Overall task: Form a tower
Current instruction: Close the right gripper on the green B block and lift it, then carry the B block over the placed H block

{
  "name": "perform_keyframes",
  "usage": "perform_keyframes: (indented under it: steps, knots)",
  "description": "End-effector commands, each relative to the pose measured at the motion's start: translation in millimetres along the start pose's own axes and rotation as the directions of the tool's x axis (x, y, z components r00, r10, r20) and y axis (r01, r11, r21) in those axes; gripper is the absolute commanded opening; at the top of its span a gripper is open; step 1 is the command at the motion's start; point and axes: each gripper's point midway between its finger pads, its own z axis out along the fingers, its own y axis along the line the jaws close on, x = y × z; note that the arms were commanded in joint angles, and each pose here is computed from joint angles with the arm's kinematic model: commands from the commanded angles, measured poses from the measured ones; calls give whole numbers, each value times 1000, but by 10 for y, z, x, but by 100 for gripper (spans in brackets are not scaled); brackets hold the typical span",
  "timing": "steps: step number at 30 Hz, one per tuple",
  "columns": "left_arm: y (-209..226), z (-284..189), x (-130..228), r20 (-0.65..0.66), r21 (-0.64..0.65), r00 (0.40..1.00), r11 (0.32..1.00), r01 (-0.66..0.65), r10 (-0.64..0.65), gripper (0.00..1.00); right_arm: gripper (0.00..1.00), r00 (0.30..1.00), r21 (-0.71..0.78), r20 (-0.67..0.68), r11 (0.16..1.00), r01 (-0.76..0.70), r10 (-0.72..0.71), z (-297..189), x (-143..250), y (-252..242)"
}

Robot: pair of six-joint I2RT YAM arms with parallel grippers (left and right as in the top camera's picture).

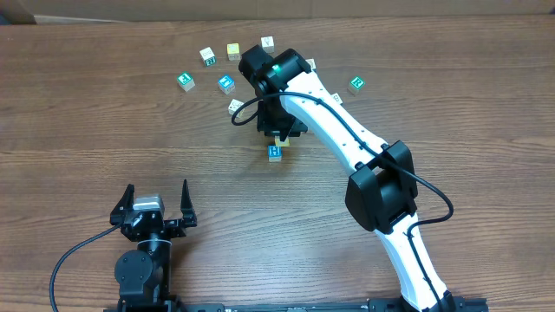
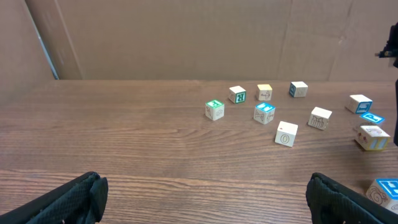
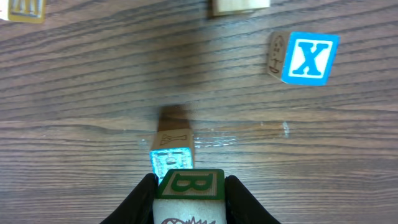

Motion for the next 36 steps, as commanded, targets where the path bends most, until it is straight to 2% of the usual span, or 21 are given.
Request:
perform_keyframes:
  steps: [1,8,9,10,17,18,21,26,32,36]
  knots:
    - [48,-12,-21,3,-23,1000,1000,-17,17,100,29,1000,-8,20,1000,11,-10,-39,8,76]
    - [48,-12,-21,3,-23,1000,1000,-17,17,100,28,999,-5,17,1000,28,-28,-25,62,130]
    - [48,-13,-21,3,-23,1000,1000,-17,17,99,21,999,-6,18,999,34,-34,-25,59,133]
    - [48,-12,-21,3,-23,1000,1000,-17,17,99,18,999,-6,18,999,37,-37,-25,59,133]
    - [48,-12,-21,3,-23,1000,1000,-17,17,99,15,999,-17,19,999,34,-34,-291,140,61]
    - [48,-12,-21,3,-23,1000,1000,-17,17,99,10,999,-13,15,999,35,-35,-325,162,39]
    - [48,-12,-21,3,-23,1000,1000,-17,17,99,5,999,8,3,999,41,-41,-409,243,-22]
    - [48,-12,-21,3,-23,1000,1000,-17,17,99,5,999,36,-20,998,43,-42,-412,347,-37]
    - [48,-12,-21,3,-23,1000,1000,-17,17,100,4,992,120,80,987,-106,96,-429,207,-182]
    - [48,-12,-21,3,-23,1000,1000,-17,17,100,4,994,122,92,990,-68,57,-436,211,-134]
